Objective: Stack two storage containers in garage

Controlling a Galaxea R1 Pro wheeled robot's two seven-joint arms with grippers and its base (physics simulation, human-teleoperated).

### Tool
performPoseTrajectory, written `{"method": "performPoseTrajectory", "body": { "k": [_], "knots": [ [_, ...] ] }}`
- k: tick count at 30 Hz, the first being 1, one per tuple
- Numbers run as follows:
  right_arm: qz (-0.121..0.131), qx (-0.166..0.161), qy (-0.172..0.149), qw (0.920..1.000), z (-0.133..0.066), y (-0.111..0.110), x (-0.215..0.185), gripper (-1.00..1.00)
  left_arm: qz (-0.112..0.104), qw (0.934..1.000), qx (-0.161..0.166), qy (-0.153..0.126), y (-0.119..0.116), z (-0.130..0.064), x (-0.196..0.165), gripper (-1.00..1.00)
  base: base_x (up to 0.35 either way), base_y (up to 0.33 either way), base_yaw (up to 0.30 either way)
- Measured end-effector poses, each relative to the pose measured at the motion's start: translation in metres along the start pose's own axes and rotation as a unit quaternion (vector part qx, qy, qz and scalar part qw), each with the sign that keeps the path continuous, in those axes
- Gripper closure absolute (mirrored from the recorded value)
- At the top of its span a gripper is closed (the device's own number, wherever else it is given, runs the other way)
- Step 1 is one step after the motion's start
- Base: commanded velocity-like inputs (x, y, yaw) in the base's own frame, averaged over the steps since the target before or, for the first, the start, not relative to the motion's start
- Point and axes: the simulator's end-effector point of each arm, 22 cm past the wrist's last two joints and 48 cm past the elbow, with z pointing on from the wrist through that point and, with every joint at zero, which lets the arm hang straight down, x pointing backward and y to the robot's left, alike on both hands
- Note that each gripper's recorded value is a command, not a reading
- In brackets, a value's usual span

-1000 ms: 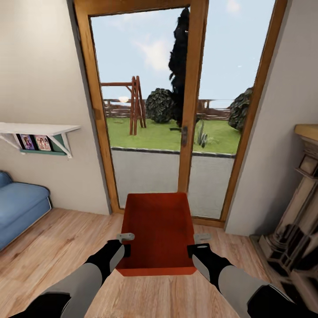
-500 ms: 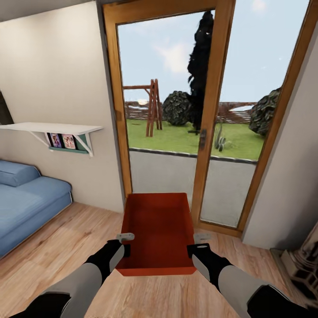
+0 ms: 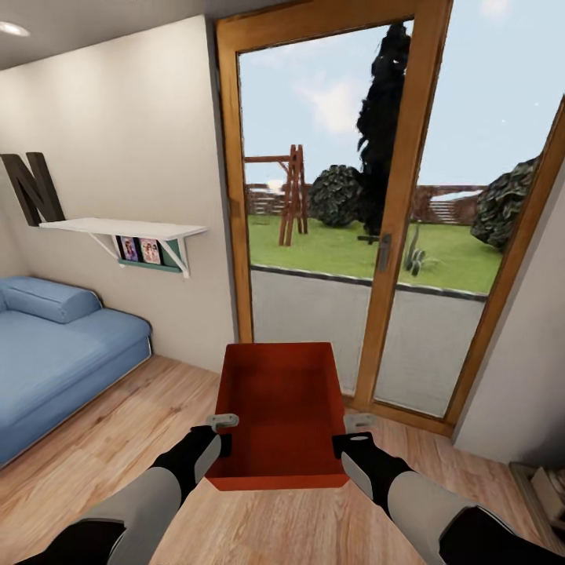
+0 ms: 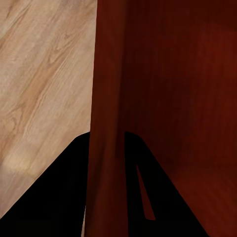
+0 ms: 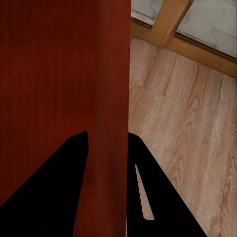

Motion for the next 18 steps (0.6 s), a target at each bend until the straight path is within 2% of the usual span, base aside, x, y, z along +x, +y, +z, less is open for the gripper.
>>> {"method": "performPoseTrajectory", "body": {
  "k": [18],
  "knots": [
    [0.0,0.0,0.0,1.0,0.0,0.0002,0.0,1.0,0.0,1.0,0.0,0.0,0.0001,0.0,0.0,1.0,0.0,0.0,0.261]
  ]
}}
